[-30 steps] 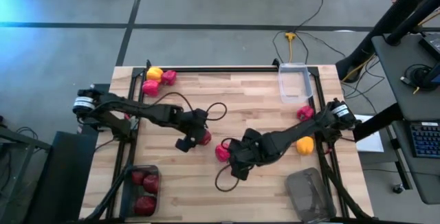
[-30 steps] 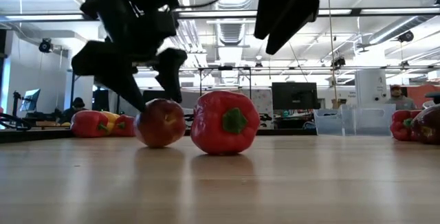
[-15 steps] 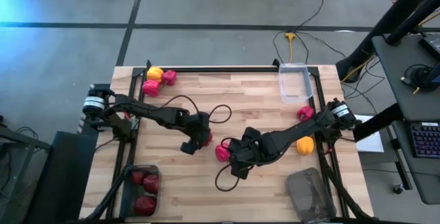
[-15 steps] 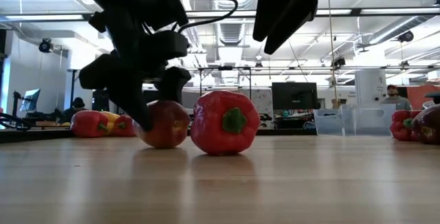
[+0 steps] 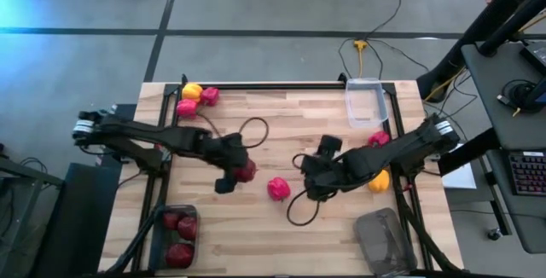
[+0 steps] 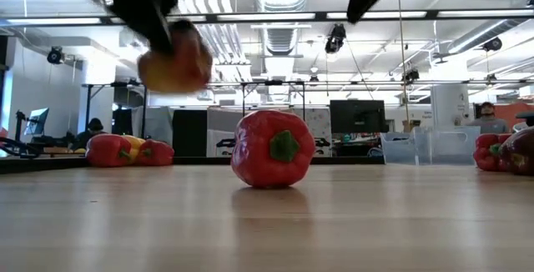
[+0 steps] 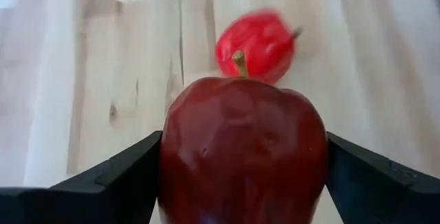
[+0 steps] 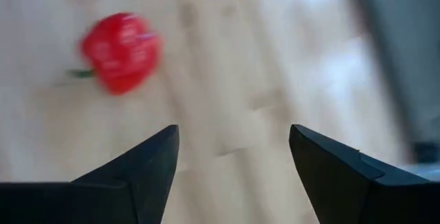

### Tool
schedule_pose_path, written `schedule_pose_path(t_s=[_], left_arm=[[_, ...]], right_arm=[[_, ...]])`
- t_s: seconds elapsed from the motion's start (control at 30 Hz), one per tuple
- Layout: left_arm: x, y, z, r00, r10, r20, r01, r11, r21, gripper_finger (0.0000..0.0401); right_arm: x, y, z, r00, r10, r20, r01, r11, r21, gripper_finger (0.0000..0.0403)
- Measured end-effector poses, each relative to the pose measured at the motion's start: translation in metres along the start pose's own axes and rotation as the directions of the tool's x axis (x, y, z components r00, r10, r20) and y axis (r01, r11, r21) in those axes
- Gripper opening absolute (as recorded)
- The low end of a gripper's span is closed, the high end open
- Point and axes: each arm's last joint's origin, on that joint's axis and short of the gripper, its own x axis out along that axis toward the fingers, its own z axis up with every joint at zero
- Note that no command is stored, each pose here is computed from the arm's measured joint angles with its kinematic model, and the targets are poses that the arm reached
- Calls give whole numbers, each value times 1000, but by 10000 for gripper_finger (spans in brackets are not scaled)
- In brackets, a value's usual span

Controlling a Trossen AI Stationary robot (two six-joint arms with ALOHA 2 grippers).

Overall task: Sort produce into baskets
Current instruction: Put the dark red apple into the left black bin

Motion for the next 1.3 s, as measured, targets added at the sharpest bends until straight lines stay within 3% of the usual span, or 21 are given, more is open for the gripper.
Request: schedule_pose_path(t_s=[0.1, 0.23, 0.4, 0.53, 0.67, 0.8, 1.0, 1.13, 1.3], left_arm=[[-27, -18, -2, 1000, 5, -18, -7, 991, -133, 321], [-44, -48, -15, 992, -45, -120, 11, 961, -276, 321], [-55, -93, -33, 971, -125, -204, 20, 893, -450, 321], [-60, -119, -44, 957, -173, -234, 5, 813, -582, 321], [-61, -137, -57, 942, -181, -282, -53, 751, -658, 320], [-62, -154, -72, 922, -186, -340, -105, 724, -681, 320], [-55, -171, -84, 849, -255, -464, -126, 754, -645, 320], [-47, -176, -86, 824, -258, -504, -109, 801, -589, 320], [-44, -179, -88, 791, -282, -543, -83, 830, -552, 320]], right_arm=[[-13, -21, 0, 997, -49, 54, 53, 995, -79, 258], [-25, -51, 1, 994, -59, 88, 65, 996, -65, 249], [-31, -80, 1, 991, -85, 105, 89, 995, -43, 242], [-28, -93, 3, 990, -105, 94, 113, 991, -77, 243], [-24, -98, 3, 995, -61, 73, 69, 992, -108, 244], [-24, -97, 3, 998, -4, 57, 10, 994, -109, 243], [-23, -96, 3, 998, 13, 55, -9, 998, -70, 236], [-22, -96, 4, 999, 12, 51, -9, 998, -66, 235], [-22, -95, 4, 999, 13, 51, -10, 998, -57, 233]])
